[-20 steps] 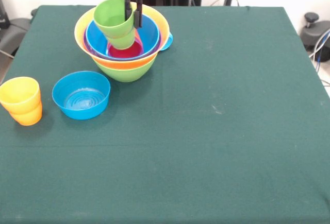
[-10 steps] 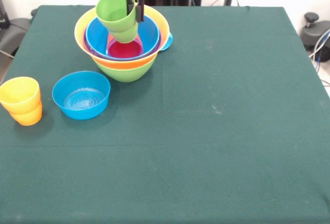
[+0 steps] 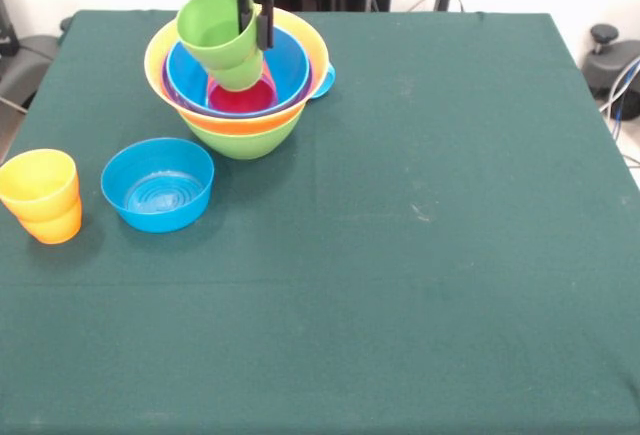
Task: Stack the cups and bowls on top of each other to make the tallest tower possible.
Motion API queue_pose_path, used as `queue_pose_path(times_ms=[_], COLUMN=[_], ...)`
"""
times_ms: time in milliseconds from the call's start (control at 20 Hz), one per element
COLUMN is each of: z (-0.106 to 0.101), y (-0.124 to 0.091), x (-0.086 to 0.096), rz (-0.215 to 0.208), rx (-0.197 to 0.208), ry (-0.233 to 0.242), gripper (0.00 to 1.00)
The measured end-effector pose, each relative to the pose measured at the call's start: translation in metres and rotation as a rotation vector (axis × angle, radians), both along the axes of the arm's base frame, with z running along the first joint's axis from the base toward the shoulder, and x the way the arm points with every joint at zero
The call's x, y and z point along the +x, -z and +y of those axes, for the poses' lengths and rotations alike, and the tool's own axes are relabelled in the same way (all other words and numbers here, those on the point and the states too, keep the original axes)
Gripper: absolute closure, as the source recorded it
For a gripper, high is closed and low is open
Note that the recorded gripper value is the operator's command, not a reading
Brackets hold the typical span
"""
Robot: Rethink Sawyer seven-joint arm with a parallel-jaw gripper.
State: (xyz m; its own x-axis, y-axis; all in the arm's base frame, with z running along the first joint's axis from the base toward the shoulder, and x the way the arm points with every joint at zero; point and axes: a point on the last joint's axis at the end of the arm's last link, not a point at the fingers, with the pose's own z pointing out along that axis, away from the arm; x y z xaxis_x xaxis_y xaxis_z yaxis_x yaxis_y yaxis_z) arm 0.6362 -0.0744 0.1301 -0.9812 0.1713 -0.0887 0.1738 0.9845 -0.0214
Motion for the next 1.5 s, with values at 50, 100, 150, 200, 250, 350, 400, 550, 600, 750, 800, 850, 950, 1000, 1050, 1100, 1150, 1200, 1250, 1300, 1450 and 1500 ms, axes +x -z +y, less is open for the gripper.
queue_pose_path(times_ms=[50, 100, 150, 200, 250, 350, 400, 550, 600, 750, 800, 850, 950, 1000, 1050, 1100, 1150, 1200, 1250, 1300, 1450, 1500], z=[-0.001, -0.001, -0.002, -0.002, -0.002, -0.002, -0.002, 0.000, 0.001, 0.005, 0.007, 0.010, 0.014, 0.015, 0.019, 0.020, 0.022, 0.022, 0.024, 0.024, 0.026, 0.026], y=[0.002, 0.003, 0.004, 0.007, 0.008, 0.011, 0.012, 0.015, 0.016, 0.019, 0.019, 0.019, 0.019, 0.019, 0.019, 0.019, 0.019, 0.019, 0.019, 0.019, 0.018, 0.018], x=[0.005, 0.007, 0.009, 0.013, 0.014, 0.020, 0.022, 0.026, 0.029, 0.032, 0.032, 0.033, 0.034, 0.034, 0.034, 0.034, 0.034, 0.034, 0.034, 0.033, 0.032, 0.032], rz=[-0.005, -0.006, -0.007, -0.009, -0.010, -0.014, -0.015, -0.018, -0.020, -0.021, -0.021, -0.022, -0.022, -0.022, -0.021, -0.021, -0.021, -0.021, -0.020, -0.020, -0.019, -0.019], rx=[0.001, 0.002, 0.002, 0.005, 0.006, 0.010, 0.011, 0.014, 0.014, 0.014, 0.014, 0.013, 0.011, 0.011, 0.009, 0.009, 0.008, 0.008, 0.007, 0.005, -0.003, -0.007], ry=[0.002, 0.003, 0.004, 0.007, 0.007, 0.011, 0.012, 0.011, 0.009, 0.002, 0.001, -0.005, -0.012, -0.014, -0.020, -0.022, -0.025, -0.025, -0.028, -0.030, -0.034, -0.036], gripper=[1.00, 1.00, 1.00, 1.00, 1.00, 1.00, 1.00, 1.00, 1.00, 1.00, 1.00, 1.00, 1.00, 1.00, 1.00, 1.00, 1.00, 1.00, 1.00, 1.00, 1.00, 1.00])
